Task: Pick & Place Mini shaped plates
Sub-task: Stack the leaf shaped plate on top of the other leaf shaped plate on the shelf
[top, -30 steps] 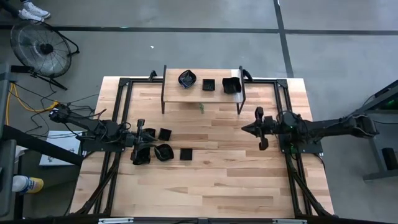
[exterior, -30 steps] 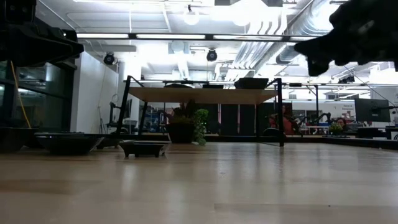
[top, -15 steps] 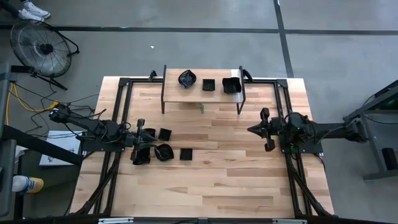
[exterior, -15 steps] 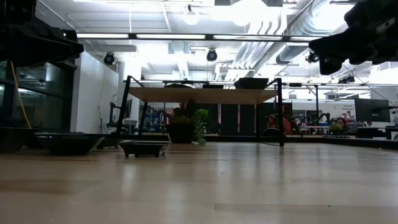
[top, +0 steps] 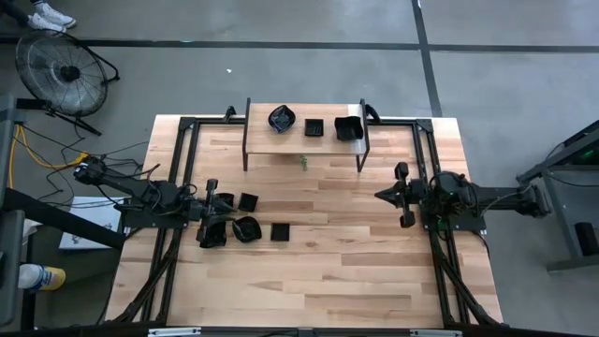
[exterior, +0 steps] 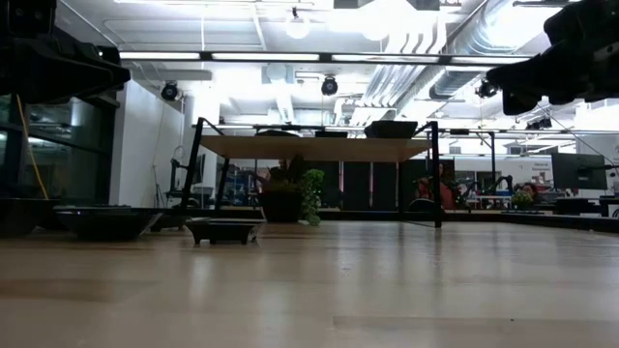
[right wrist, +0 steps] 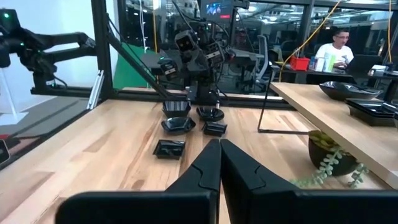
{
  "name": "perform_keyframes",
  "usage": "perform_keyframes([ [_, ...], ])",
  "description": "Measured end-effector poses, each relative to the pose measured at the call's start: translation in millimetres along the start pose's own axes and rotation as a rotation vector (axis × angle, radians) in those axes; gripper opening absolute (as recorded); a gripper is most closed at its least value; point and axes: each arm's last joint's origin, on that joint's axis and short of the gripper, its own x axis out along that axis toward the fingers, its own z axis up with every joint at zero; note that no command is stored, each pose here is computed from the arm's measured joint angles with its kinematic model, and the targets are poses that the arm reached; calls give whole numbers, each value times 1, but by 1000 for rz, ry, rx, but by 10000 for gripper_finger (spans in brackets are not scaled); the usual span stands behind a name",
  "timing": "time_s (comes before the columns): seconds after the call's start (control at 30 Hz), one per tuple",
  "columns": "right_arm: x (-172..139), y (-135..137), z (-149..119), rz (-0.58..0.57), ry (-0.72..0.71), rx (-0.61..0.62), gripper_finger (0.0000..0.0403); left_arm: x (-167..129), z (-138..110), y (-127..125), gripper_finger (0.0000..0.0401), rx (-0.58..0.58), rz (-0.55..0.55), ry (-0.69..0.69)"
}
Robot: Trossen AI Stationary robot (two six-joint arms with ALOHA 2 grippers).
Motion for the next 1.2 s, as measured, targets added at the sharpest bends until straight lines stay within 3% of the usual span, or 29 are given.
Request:
perform_keyframes([
  [0.7,0,0,-4,2,40,22,7,-1,3,2,103,-45,3,-6],
  [1.2,0,0,-4,2,40,23,4,-1,5,7,103,-4,135,17],
])
